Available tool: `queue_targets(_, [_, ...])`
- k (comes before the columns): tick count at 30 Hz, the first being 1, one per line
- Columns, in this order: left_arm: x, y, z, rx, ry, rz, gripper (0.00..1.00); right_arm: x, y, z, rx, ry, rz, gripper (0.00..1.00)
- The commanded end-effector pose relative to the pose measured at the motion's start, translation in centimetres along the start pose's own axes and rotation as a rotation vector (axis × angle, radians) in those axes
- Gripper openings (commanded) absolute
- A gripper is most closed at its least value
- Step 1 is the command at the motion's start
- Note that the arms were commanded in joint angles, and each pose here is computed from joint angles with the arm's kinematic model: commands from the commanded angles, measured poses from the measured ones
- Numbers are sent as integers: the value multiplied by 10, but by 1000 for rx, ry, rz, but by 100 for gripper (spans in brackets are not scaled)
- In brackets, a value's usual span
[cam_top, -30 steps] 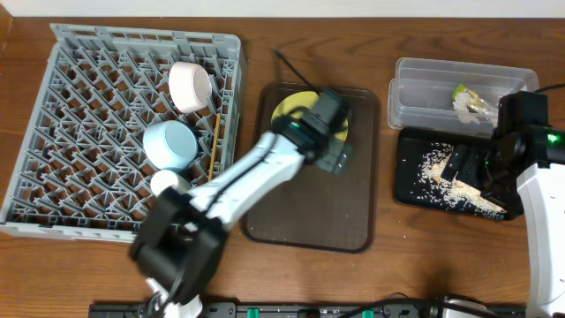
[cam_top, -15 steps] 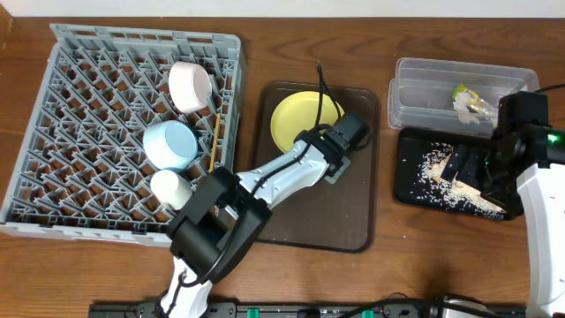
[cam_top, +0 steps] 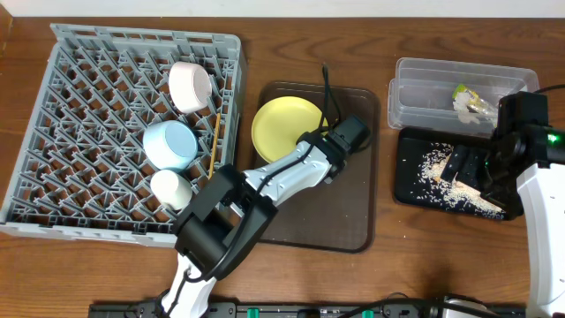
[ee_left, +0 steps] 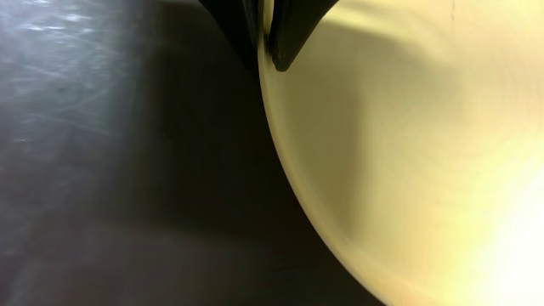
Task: Sort waste into correct bins and load items into the dishwasher
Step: 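Reach the left gripper to the tray and grasp the yellow plate edge, then lift the yellow plate and carry it left into the dish rack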
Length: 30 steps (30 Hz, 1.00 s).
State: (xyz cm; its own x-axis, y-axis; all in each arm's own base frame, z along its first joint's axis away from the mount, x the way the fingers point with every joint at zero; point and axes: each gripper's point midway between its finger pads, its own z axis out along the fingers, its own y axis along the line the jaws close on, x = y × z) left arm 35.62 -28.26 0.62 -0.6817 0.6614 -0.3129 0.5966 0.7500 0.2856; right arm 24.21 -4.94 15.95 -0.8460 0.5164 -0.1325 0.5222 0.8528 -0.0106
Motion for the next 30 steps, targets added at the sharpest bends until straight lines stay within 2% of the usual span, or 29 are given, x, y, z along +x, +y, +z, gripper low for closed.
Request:
queue_targets(1, [7,16,5,-139,26,40,8,-3,-1,-5,-5,-21,-2,99])
queue_targets(7, [-7,22,-23,-243,-27,107,8,-3,-1,-5,-5,-21,-2,99])
queue_targets(17, [-12,31,-72,-238,-71,101,8,-3,-1,-5,-5,-21,-2,99])
queue_targets(27, [-31,75,-152,-230,-241,-41,8,-2,-2,-5,-4,-18,-2,99])
queue_targets(30, [-32,87,-169,-133,-287,-99,8,-2,-2,-5,-4,-17,-2,99])
